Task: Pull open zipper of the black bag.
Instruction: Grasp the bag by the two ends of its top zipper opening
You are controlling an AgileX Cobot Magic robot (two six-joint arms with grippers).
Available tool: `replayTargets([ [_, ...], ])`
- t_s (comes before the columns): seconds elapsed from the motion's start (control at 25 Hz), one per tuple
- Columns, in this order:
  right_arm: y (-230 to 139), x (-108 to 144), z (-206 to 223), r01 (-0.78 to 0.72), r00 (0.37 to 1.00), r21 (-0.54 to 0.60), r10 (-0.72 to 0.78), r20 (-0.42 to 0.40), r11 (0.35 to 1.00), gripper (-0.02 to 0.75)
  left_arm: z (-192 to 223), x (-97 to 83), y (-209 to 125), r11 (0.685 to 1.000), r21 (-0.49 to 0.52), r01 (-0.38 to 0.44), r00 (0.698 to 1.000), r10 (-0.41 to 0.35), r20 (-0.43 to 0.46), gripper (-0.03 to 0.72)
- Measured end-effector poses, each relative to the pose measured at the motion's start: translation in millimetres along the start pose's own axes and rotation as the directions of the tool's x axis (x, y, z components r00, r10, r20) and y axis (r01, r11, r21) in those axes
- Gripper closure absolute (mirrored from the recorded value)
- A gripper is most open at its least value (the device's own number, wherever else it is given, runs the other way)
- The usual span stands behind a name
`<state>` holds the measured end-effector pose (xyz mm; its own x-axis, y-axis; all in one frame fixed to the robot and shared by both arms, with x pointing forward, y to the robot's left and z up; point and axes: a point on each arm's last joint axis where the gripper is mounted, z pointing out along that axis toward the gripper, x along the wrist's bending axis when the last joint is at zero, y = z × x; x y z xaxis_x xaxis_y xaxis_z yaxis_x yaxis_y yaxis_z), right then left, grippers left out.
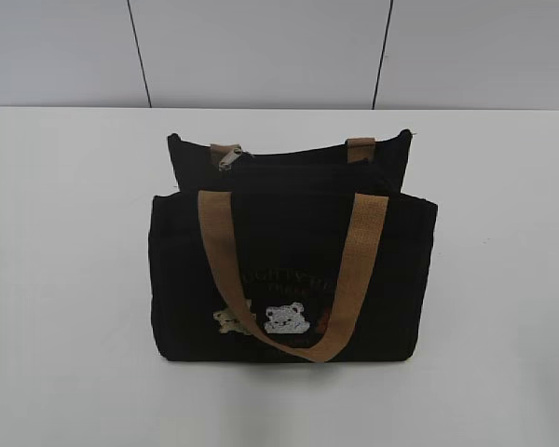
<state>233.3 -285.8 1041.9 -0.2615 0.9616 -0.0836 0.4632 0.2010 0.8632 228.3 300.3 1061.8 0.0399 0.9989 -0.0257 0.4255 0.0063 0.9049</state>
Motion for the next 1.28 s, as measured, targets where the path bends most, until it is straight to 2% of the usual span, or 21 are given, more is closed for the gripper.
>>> replayTargets([
  [1.28, 0.0, 0.0, 0.0, 0.000, 1.000, 0.000, 0.000, 0.000, 1.000, 0.360, 0.0, 0.0, 0.0, 1.000, 0.000, 0.000, 1.000, 0.000, 0.000, 0.449],
])
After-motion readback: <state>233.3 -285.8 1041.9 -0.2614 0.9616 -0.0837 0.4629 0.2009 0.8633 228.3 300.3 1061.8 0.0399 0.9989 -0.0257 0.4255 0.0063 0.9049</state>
